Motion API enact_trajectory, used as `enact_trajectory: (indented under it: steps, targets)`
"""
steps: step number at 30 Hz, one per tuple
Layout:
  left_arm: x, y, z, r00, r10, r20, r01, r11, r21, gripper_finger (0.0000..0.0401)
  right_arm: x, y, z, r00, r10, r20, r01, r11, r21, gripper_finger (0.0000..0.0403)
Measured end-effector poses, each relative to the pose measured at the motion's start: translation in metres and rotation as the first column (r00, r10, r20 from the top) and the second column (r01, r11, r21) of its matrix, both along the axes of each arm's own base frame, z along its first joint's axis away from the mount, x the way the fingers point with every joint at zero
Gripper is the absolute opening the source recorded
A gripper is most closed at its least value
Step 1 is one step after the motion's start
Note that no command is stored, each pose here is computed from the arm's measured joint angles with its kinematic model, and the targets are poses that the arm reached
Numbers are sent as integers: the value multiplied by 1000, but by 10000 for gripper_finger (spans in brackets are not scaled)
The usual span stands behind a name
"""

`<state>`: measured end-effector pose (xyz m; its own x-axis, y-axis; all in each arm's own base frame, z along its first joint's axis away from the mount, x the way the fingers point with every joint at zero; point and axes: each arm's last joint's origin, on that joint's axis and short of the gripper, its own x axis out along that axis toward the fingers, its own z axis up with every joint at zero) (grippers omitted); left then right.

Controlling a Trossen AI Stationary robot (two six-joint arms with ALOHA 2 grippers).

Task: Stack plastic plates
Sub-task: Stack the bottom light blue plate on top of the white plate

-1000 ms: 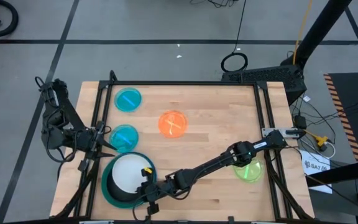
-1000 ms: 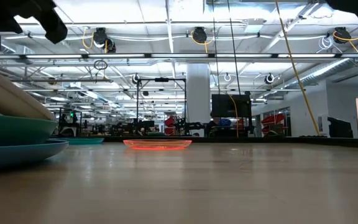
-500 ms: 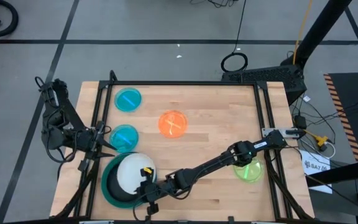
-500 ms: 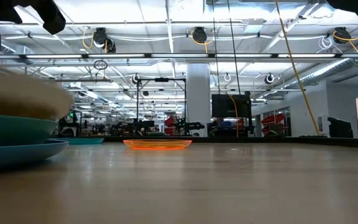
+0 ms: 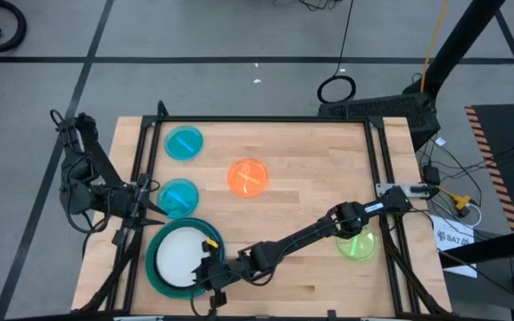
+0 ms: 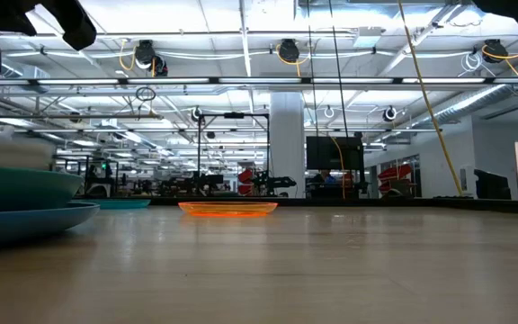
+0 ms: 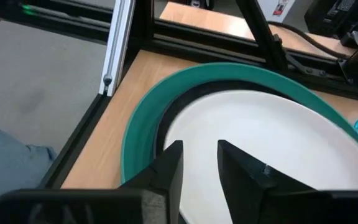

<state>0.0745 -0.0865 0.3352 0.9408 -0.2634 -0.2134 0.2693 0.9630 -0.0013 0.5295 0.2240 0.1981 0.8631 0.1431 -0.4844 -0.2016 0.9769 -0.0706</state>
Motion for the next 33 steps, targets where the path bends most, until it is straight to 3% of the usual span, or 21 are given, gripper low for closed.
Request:
enact_trajectory:
  steps: [10, 18, 22, 27, 33]
  targets:
    - [0, 0, -2, 1000, 4, -17, -4, 1000, 1, 113, -2, -4, 21, 999, -23, 33, 22, 998, 51, 94]
    - [2, -3, -4, 999, 8, -31, -8, 1000, 4, 113, -23, -14, 40, 985, -76, -155, 84, 995, 48, 93]
    - [4, -7, -5, 999, 14, -42, -13, 1000, 9, 113, -42, -22, 49, 946, -131, -296, 129, 991, -27, 93]
    - [8, -10, -8, 996, 74, -43, -73, 997, 17, 113, -67, -30, 57, 884, -229, -408, 157, 967, -202, 93]
    - [16, -15, -12, 974, 225, -19, -224, 973, 59, 113, -80, -40, 67, 855, -190, -482, 35, 949, -312, 93]
